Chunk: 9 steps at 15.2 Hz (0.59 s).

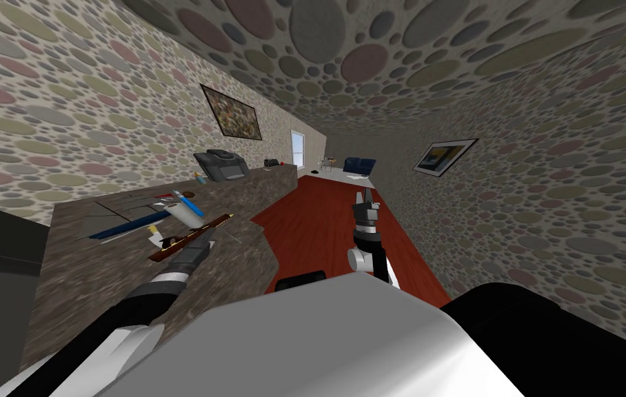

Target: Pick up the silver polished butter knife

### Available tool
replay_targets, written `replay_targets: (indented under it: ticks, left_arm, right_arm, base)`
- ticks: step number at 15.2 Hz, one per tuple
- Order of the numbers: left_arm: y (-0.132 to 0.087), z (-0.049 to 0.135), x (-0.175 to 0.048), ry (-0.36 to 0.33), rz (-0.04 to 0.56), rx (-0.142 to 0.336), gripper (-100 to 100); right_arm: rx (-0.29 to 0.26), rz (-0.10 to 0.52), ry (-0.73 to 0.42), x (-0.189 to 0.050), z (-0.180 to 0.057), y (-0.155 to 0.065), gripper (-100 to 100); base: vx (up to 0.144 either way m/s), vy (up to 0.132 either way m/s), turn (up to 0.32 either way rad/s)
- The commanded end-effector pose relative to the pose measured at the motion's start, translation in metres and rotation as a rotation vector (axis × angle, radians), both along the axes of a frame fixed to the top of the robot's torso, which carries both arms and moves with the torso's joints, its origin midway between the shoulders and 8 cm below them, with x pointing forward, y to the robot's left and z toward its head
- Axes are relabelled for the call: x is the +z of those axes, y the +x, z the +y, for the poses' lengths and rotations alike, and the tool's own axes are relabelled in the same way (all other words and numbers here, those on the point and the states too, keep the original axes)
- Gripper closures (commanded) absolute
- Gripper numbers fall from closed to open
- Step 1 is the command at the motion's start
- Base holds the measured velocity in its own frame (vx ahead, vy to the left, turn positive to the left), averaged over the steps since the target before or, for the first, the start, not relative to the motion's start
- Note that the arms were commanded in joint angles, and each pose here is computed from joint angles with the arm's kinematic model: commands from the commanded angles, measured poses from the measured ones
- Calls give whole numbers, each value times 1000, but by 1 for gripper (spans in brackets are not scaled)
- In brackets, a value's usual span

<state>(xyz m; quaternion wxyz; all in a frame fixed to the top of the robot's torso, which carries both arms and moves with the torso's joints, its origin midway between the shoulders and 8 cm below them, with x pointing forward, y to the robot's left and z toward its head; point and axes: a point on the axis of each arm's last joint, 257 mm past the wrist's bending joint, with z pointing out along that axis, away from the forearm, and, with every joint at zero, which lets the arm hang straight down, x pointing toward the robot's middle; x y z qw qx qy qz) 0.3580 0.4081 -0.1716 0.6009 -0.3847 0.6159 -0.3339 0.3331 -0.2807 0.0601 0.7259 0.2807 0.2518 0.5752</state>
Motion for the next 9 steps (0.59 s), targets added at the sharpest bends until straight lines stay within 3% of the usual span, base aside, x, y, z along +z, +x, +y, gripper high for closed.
replay_targets:
  ticks: [1, 4, 6, 7, 8, 9]
  left_arm:
    - [-2, 9, -13, 17, 53, 12, -100]
    - [-9, 37, -40, 61, 169, 37, -100]
    - [-10, 38, -43, 62, 183, 40, -100]
    - [-14, 53, -56, 85, 240, 53, -100]
    - [-14, 53, -58, 85, 248, 55, -100]
    - [-18, 67, -66, 109, 292, 64, -100]
  right_arm:
    - [0, 0, 0, 0, 0, 0, 0]
    - [0, 0, 0, 0, 0, 0, 0]
    - [0, 0, 0, 0, 0, 0, 0]
    - [0, 0, 0, 0, 0, 0, 0]
    - [0, 0, 0, 0, 0, 0, 0]
    - [0, 0, 0, 0, 0, 0, 0]
  base:
    - [27, -30, -34]
    - [40, -43, -40]
    - [43, -41, -22]
    - [46, -38, -32]
    - [49, -37, -33]
    - [55, -48, -39]
